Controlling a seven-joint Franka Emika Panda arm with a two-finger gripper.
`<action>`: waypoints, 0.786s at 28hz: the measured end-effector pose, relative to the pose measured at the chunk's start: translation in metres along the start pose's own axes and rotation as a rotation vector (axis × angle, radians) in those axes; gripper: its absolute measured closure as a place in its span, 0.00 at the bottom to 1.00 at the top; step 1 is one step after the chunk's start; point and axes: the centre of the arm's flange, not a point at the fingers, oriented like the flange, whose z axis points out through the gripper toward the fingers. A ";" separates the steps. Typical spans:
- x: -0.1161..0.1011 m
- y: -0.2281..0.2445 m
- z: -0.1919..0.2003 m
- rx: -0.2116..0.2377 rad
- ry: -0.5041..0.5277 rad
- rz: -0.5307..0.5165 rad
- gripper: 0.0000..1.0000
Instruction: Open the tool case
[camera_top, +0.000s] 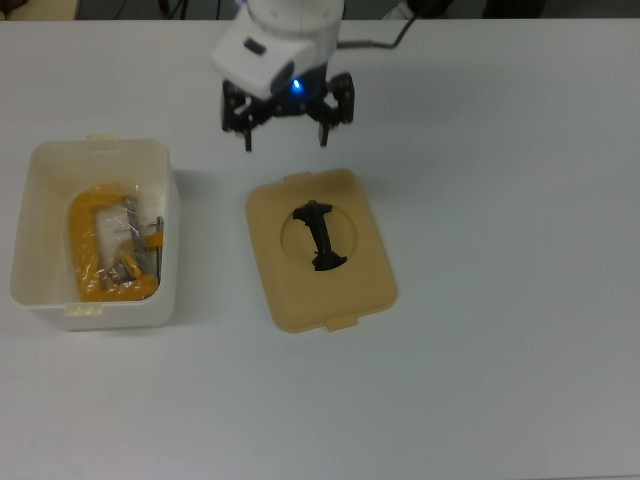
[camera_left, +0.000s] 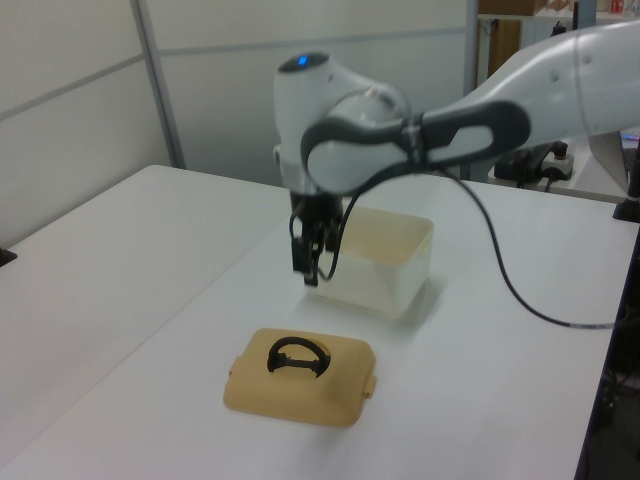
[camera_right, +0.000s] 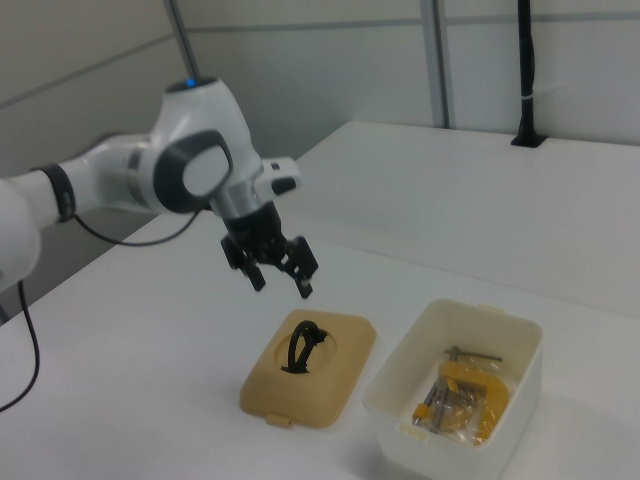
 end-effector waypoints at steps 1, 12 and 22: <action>-0.003 0.004 -0.009 -0.001 0.006 0.007 0.00; -0.036 0.054 -0.060 -0.005 -0.025 0.052 0.00; -0.051 0.091 -0.090 -0.004 -0.063 0.107 0.00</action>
